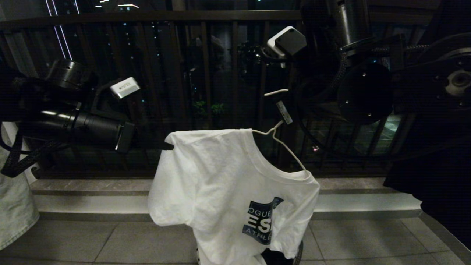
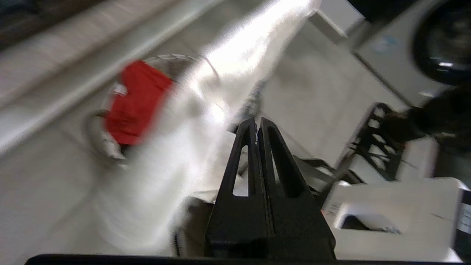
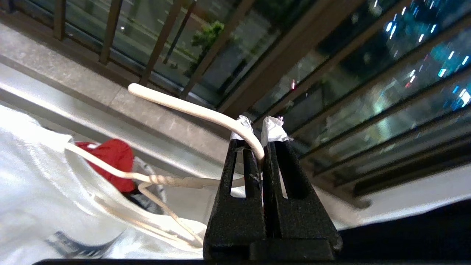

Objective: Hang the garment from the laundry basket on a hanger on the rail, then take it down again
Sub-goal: Hang the clothes on the clothes rack

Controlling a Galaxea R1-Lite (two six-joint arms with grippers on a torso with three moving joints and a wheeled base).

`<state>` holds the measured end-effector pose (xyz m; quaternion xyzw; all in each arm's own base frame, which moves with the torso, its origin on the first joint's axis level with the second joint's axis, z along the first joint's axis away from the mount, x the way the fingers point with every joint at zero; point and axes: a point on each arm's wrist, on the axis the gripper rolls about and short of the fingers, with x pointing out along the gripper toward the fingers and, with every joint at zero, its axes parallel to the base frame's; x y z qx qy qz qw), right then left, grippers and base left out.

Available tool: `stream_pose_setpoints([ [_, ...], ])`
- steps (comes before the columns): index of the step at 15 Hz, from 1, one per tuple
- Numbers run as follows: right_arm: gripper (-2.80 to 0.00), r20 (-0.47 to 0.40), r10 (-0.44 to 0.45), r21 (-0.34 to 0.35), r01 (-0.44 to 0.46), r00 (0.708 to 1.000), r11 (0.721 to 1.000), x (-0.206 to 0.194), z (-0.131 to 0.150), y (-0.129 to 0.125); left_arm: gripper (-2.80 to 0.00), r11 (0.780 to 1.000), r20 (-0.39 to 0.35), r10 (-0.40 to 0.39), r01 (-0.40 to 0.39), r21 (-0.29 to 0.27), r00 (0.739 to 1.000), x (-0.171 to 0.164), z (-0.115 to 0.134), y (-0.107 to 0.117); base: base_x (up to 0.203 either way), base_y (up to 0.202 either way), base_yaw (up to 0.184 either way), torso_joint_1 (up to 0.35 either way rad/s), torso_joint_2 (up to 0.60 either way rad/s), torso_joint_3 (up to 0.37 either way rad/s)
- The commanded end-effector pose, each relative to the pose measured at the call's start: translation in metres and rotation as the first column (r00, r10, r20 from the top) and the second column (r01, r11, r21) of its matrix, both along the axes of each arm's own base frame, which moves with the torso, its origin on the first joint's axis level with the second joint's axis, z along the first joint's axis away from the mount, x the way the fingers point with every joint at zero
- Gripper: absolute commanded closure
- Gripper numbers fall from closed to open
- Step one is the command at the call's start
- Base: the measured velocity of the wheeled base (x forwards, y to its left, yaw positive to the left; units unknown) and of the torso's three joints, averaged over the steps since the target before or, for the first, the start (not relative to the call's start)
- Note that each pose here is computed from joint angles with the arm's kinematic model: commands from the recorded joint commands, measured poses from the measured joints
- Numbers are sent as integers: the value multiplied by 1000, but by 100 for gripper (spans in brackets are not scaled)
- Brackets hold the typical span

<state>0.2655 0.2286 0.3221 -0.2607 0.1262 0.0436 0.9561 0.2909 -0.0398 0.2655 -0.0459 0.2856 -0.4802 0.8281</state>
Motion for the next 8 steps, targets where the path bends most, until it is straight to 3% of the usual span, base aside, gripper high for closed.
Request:
stream_pose_setpoints([
  [1,0,12,18,-19,-18,1000,1000,-4,5,1,0,1000,85,2,-2,4,996,-17,24,0,0,0,0,0,0,0],
  [4,0,-8,37,-59,-38,999,998,-5,2,2,0,999,162,-25,19,38,986,-43,49,1,0,0,0,0,0,0],
  [5,0,-12,49,-73,-50,999,996,-5,1,3,-280,996,205,-56,42,73,977,-49,52,2,0,0,0,0,0,0],
  [8,0,-16,71,-90,-72,997,993,-7,1,5,-280,978,299,-100,38,207,949,-46,50,3,0,0,0,0,0,0],
])
